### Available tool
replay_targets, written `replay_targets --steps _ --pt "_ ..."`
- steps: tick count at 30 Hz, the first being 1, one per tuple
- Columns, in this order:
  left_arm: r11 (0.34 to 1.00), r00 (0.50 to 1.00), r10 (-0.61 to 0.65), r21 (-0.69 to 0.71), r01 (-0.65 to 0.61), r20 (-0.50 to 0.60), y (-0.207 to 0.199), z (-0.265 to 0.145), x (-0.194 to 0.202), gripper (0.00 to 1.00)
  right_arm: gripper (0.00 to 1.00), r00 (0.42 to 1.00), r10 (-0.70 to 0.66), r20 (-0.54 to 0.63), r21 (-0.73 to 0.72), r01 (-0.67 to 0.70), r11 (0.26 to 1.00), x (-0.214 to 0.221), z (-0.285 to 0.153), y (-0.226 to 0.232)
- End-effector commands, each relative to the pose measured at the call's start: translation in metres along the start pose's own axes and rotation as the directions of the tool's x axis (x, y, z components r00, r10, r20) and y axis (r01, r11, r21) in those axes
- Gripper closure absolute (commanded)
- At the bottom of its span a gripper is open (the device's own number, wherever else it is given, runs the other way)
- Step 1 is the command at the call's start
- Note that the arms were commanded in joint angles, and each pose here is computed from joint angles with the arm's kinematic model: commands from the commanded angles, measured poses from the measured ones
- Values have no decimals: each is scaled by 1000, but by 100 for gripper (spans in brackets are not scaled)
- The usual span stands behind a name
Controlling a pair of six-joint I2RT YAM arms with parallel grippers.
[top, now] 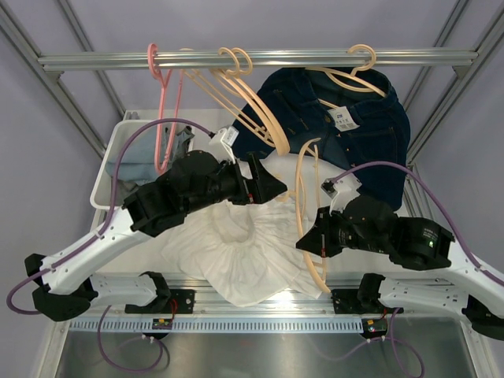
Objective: Remove the skirt from the hanger
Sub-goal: Pick up the hanger from the corner of the board, then place the hanger at the clothesline.
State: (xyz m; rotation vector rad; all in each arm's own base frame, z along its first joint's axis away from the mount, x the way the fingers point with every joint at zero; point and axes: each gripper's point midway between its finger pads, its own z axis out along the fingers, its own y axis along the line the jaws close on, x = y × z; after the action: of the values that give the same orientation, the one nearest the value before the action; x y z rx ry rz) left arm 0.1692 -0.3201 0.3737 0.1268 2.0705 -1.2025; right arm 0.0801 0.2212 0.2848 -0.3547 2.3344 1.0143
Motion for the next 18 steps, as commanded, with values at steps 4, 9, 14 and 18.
replay_targets --steps 4,9,14,18 --pt "996 996 -87 5 87 10 -14 13 -1 1 100 996 -71 50 -57 74 996 -23 0 24" --pt "993 992 -112 -36 114 58 -9 21 -8 18 100 995 -100 30 -67 102 993 -23 4 29" --pt "991 990 -99 -82 107 97 -4 28 -16 78 100 993 -121 13 -54 122 991 -17 2 22" --pt "989 990 -108 -93 116 90 -3 34 -11 100 86 989 -145 16 -40 146 989 -17 -8 17"
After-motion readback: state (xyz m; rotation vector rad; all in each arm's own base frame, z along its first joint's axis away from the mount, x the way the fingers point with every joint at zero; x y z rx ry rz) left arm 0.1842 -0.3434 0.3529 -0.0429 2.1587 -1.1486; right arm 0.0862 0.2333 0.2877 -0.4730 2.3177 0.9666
